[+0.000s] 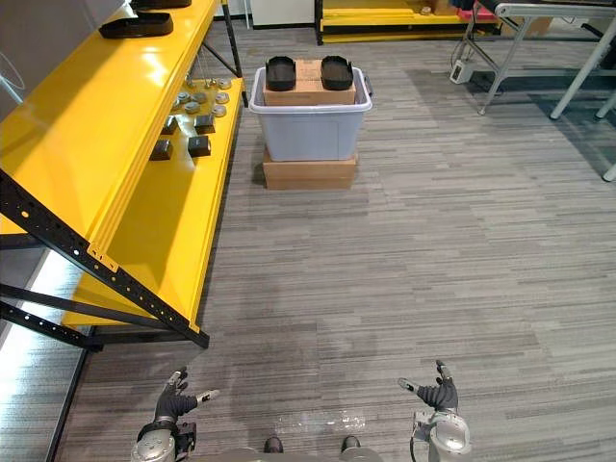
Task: Walk over and take plastic housings, then place them on the shelf
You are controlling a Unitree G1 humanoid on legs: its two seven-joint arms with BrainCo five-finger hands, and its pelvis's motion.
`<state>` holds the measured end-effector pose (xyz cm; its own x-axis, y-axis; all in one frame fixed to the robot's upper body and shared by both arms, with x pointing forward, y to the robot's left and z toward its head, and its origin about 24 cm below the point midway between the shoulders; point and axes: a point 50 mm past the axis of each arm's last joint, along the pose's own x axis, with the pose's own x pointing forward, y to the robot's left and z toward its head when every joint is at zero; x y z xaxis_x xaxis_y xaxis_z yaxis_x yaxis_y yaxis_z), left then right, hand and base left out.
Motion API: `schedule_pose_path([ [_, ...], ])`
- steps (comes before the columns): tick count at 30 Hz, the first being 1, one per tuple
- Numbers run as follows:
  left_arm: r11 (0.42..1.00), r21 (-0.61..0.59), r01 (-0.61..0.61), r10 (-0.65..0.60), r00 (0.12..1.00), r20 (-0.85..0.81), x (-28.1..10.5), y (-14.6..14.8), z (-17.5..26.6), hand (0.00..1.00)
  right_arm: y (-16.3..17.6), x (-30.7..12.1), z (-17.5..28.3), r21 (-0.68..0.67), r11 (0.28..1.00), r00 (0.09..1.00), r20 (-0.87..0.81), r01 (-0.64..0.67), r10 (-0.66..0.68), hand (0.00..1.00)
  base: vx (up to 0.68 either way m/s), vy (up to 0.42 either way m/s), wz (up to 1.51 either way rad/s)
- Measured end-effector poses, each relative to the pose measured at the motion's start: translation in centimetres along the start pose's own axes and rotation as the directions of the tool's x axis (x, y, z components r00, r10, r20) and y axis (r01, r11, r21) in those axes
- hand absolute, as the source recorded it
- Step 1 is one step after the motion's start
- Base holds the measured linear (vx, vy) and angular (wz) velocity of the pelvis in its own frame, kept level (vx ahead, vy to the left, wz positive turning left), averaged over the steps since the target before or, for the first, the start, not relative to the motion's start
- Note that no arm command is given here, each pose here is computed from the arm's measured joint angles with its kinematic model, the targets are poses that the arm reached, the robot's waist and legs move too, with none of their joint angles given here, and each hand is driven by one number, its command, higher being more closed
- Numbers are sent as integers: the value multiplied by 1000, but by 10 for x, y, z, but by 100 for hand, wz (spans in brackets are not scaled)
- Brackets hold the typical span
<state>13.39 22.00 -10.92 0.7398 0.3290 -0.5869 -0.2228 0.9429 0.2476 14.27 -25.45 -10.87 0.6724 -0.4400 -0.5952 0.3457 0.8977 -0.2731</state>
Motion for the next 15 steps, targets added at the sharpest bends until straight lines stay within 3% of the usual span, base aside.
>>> schedule_pose_path([
  [4,1000,6,-26,26,999,19,5,8,7,0,5,-1,-2,1,1000,1000,-11,-13,13,0,373,24,24],
  [8,1000,-18,-23,25,996,84,17,-1,31,0,-7,7,13,-33,999,999,38,9,-8,0,549,-98,39],
  [15,999,-42,-19,21,999,42,16,-12,23,0,0,6,26,-50,999,995,98,-11,16,0,628,-252,37],
])
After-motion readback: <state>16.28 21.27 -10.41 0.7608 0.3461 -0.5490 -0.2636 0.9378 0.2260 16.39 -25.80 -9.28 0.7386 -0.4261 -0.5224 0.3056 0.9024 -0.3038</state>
